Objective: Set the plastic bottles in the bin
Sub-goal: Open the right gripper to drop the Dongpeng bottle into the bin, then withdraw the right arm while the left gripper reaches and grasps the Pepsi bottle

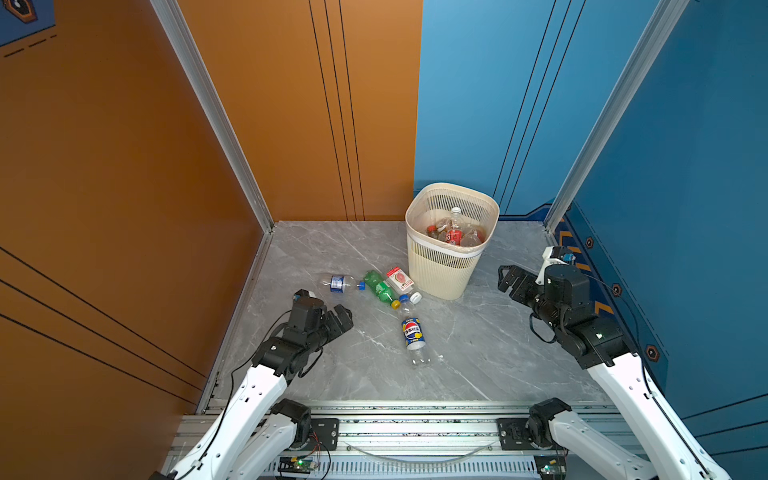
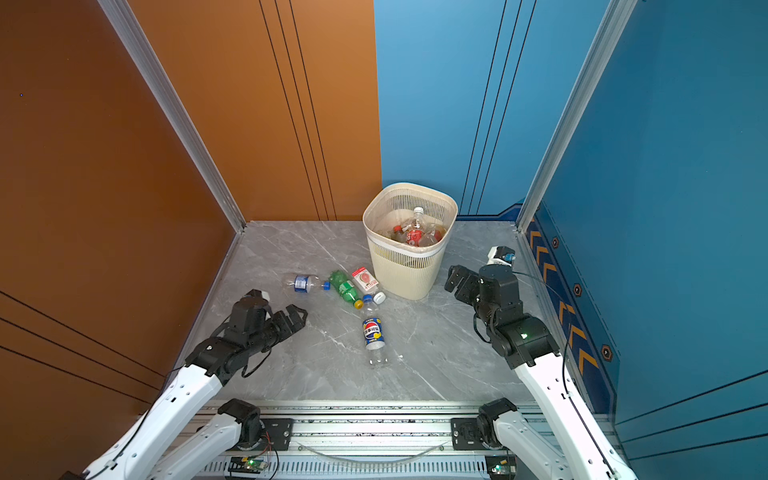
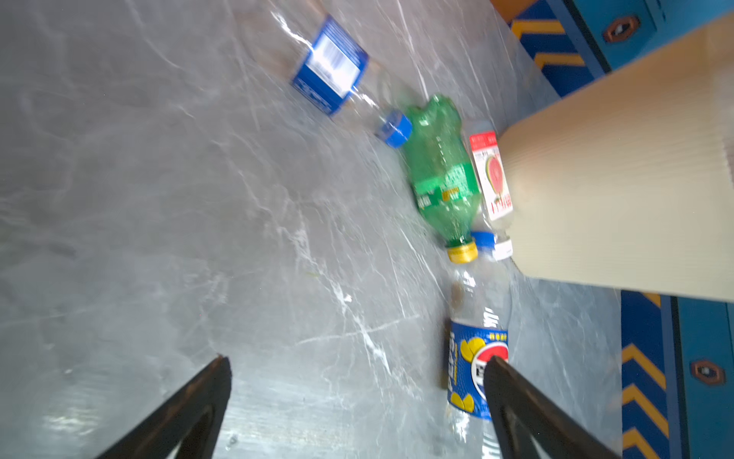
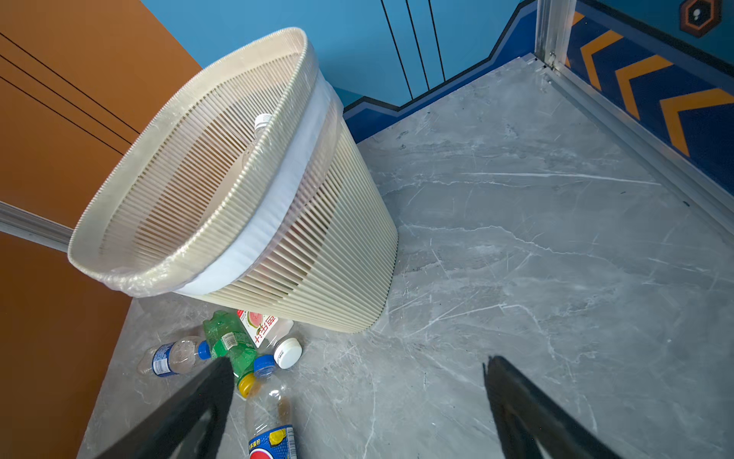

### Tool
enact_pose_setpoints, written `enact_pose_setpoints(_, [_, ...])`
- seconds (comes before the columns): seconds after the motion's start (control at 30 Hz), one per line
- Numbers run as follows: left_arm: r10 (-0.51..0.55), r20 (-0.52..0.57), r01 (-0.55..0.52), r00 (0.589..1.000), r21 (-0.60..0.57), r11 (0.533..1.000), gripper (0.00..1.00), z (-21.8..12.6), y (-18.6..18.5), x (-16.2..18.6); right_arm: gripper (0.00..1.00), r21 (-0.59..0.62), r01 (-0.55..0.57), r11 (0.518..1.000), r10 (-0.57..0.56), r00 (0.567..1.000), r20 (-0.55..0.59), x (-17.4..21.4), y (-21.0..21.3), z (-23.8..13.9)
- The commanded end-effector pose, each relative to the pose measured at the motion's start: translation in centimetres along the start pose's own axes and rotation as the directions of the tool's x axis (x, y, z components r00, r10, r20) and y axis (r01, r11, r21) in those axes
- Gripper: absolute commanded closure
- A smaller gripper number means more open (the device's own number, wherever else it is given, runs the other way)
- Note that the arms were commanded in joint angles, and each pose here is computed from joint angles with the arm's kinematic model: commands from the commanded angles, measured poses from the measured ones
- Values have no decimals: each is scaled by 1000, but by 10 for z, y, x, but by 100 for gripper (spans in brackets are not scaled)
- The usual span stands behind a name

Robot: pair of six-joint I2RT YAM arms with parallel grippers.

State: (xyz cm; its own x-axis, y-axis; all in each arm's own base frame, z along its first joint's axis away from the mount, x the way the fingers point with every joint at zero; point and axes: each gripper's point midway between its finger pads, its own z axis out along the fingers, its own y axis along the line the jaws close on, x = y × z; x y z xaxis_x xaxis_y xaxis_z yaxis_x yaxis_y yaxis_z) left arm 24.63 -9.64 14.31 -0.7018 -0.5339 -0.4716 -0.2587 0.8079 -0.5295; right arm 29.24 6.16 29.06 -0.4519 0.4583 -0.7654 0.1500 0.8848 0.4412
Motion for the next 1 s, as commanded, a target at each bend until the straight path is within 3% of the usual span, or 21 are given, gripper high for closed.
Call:
enact_pose_setpoints(0.0, [18, 14, -18, 1000, 8, 1000, 1, 9, -23, 7, 0, 19, -16, 1000, 16, 1000, -3, 2, -4, 5])
enact_pose_setpoints(0.33, [210, -155, -206, 965, 41, 978, 3, 43, -102, 70, 0, 44, -26, 999, 26, 1000, 8, 8, -20, -1])
enact_pose_setpoints(0.97, [297, -321, -302, 899, 37, 953, 4, 98, -139, 121, 0, 59, -64, 996, 64, 998, 9, 10, -42, -3])
